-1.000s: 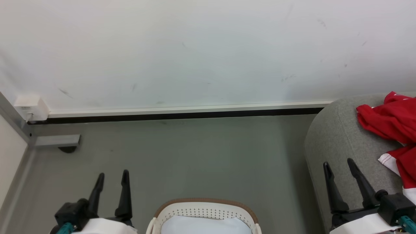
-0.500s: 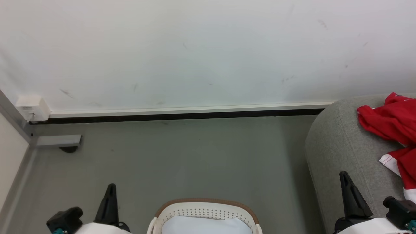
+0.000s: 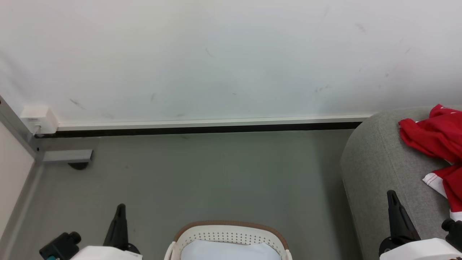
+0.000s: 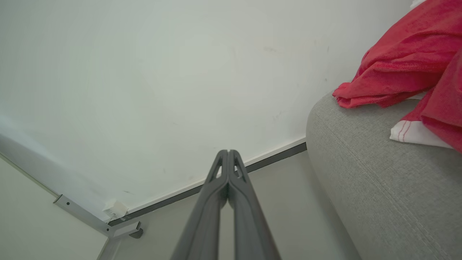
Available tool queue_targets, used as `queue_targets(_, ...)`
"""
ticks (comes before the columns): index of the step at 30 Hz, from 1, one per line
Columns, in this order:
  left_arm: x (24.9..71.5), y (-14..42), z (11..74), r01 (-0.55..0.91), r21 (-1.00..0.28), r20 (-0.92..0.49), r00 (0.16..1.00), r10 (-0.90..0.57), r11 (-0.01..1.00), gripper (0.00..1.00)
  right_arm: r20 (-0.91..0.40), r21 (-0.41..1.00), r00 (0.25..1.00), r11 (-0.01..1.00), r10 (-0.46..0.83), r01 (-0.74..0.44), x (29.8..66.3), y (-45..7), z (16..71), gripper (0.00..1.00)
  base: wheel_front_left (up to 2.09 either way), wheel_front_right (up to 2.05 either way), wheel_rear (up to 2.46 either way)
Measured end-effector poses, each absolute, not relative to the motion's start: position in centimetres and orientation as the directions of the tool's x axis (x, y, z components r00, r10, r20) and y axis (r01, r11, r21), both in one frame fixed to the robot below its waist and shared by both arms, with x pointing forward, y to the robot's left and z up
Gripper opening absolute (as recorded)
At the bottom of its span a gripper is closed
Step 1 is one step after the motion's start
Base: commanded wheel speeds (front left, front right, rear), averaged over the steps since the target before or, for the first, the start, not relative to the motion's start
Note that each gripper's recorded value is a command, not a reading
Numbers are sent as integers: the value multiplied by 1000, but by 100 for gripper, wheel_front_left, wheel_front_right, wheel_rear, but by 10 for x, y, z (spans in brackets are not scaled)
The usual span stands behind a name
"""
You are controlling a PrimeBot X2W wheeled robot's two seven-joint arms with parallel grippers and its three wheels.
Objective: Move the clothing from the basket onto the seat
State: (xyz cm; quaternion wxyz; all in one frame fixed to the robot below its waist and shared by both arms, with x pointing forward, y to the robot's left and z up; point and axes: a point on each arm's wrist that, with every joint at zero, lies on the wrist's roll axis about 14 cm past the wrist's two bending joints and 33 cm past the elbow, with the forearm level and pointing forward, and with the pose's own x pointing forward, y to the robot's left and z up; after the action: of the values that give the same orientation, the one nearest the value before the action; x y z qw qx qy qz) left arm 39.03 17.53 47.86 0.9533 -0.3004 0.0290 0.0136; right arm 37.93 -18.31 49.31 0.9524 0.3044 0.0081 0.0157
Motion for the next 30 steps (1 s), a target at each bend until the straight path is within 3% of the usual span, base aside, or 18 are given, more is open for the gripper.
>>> queue_targets(30, 390, 185, 481, -86, -835, -92, 996, 16, 544, 0, -42, 836, 999, 547, -3, 37, 382, -194, 493, 0, 0, 0, 0)
